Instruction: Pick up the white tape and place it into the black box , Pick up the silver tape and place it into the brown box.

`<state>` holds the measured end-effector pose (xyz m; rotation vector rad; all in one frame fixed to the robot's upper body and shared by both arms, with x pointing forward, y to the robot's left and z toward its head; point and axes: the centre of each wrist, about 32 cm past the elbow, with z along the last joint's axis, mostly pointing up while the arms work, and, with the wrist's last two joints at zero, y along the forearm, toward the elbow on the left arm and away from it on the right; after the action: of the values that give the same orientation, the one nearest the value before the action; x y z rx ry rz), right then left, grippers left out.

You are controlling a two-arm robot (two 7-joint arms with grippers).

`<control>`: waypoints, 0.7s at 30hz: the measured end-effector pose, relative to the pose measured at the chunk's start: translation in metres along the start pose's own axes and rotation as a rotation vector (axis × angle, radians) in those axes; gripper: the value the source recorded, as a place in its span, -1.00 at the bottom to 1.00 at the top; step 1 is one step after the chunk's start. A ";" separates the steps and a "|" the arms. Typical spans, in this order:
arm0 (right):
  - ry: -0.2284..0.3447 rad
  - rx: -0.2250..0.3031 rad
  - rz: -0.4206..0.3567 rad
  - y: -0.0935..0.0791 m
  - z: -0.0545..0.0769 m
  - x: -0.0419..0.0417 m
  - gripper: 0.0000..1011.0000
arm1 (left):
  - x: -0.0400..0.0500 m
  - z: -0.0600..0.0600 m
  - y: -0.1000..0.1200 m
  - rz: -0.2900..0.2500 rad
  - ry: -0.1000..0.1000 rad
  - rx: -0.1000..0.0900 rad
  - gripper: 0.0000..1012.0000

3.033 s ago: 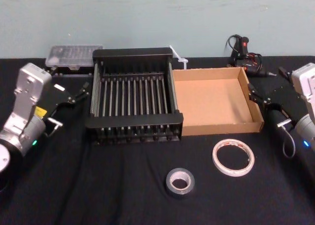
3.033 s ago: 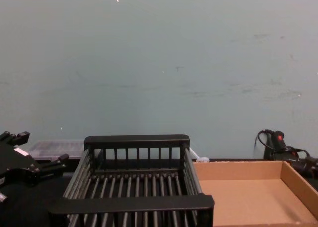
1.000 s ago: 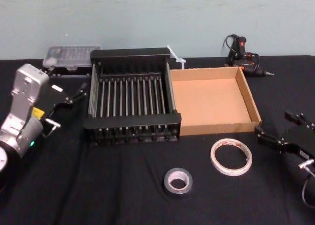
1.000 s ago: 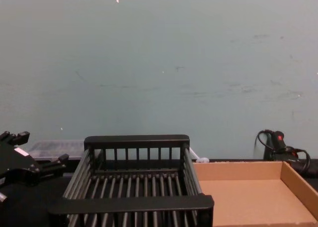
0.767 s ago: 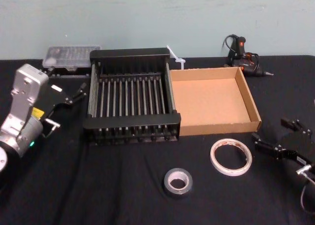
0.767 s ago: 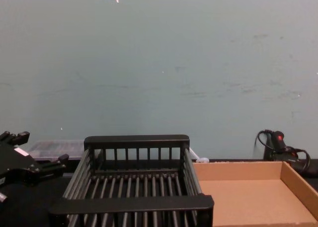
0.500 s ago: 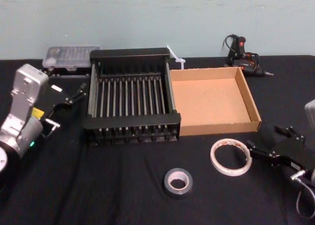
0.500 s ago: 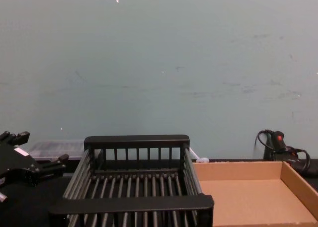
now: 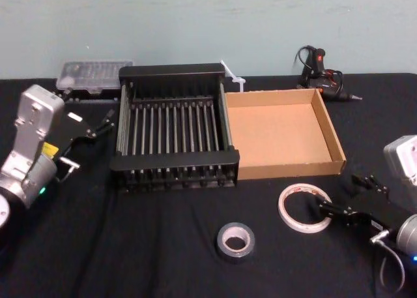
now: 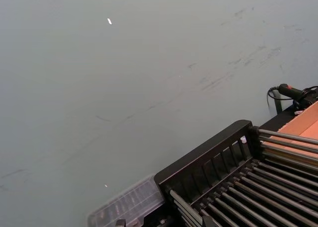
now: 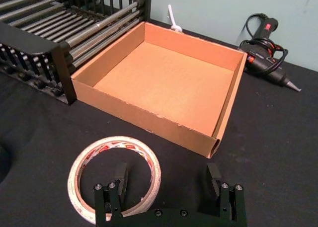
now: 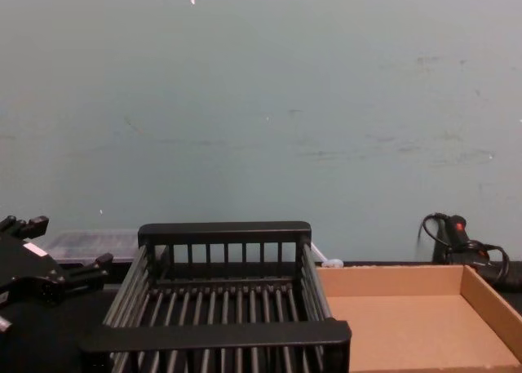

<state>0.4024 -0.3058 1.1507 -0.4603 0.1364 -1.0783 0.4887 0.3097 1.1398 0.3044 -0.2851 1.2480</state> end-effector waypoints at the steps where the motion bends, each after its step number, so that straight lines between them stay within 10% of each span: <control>1: 0.000 -0.001 0.000 0.001 -0.001 0.0000 0.98 | 0.0000 0.000 0.000 0.000 0.000 0.000 0.98; 21: -0.007 -0.015 0.008 0.017 -0.009 -0.0023 0.98 | 0.0000 0.000 0.000 0.000 0.000 0.000 0.98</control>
<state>0.4117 -0.3001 1.1351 -0.4767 0.1404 -1.0688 0.4886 0.3097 1.1398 0.3045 -0.2850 1.2479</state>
